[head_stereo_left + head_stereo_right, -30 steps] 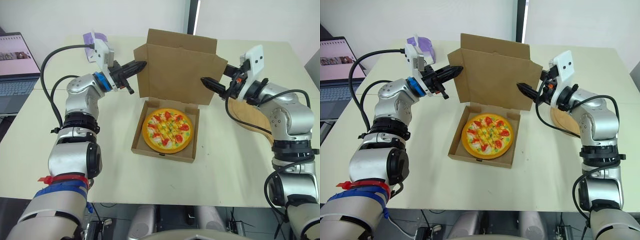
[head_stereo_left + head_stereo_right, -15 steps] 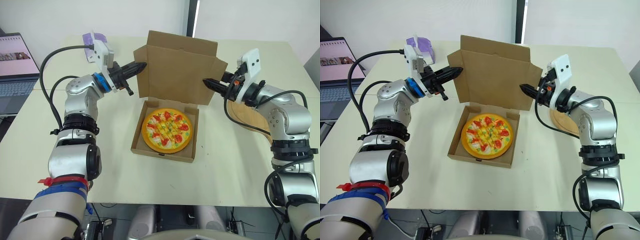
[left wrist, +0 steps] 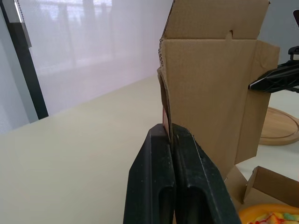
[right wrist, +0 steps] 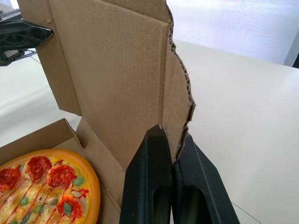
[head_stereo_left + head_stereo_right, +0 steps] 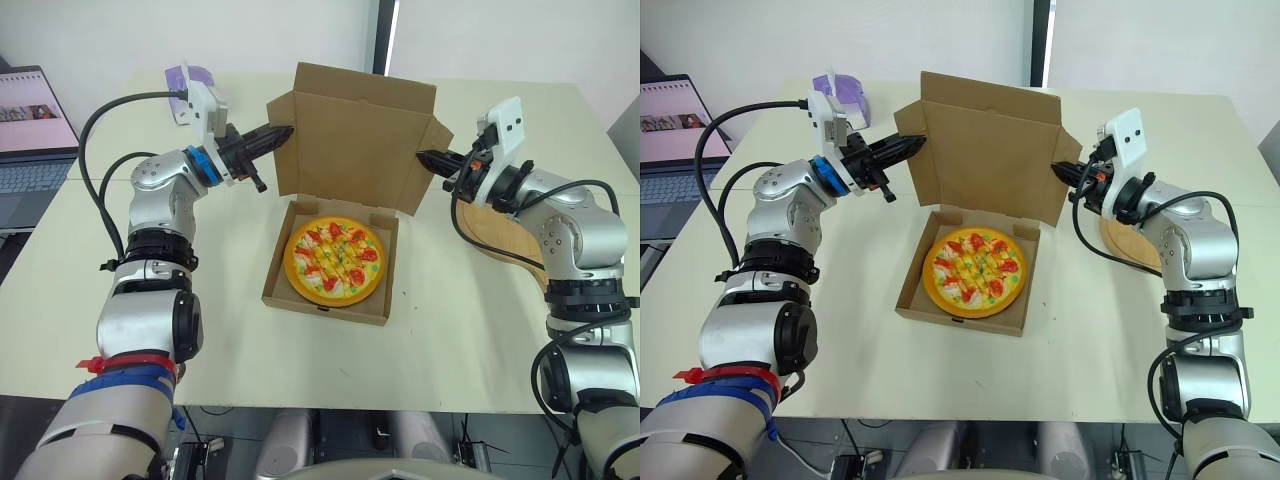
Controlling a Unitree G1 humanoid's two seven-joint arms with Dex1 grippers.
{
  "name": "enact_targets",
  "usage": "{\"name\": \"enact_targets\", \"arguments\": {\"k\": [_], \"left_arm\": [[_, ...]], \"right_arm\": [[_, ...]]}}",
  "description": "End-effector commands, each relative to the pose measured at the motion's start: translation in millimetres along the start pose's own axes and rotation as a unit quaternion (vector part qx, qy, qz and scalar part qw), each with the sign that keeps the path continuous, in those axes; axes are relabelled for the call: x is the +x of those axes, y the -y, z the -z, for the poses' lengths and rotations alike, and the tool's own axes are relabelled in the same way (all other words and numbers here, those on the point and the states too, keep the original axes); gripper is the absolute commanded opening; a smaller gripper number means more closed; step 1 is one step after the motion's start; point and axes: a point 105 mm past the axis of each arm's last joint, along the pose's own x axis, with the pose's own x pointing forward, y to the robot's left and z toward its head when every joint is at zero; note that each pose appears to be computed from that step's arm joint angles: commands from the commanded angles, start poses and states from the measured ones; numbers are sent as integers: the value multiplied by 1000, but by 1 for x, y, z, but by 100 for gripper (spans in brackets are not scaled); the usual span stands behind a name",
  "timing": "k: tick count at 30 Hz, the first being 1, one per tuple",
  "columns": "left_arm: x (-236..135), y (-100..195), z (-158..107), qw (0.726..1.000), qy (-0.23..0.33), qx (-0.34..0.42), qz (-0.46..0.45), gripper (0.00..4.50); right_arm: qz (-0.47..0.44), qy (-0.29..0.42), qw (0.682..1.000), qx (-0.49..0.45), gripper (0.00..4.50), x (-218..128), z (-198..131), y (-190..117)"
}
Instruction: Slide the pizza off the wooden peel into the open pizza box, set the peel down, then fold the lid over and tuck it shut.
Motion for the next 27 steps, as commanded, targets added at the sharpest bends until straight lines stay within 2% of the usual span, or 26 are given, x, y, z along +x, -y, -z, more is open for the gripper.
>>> {"name": "enact_targets", "arguments": {"k": [1, 7, 11, 16, 19, 22, 27], "left_arm": [[-3, 0, -16, 1000, 8, 24, -3, 0], [-2, 10, -24, 997, -3, 55, -61, 0], [0, 24, -26, 990, 12, 60, -128, 0], [2, 36, -31, 978, 33, 65, -196, 0], [6, 54, -26, 971, 38, 61, -227, 0], [7, 56, -26, 963, 43, 69, -258, 0], [10, 66, -22, 960, 46, 60, -269, 0]], "right_arm": [[25, 32, 999, -24, 4, -6, -21, 0], [70, 31, 996, -53, 4, -11, -20, -11], [100, 34, 991, -84, 4, -11, -21, -20], [138, 44, 986, -80, 4, -9, -23, -24], [175, 58, 981, -60, 4, -6, -24, -28], [194, 64, 978, -45, 4, -6, -24, -31], [198, 64, 978, -34, 4, -3, -21, -39]]}}
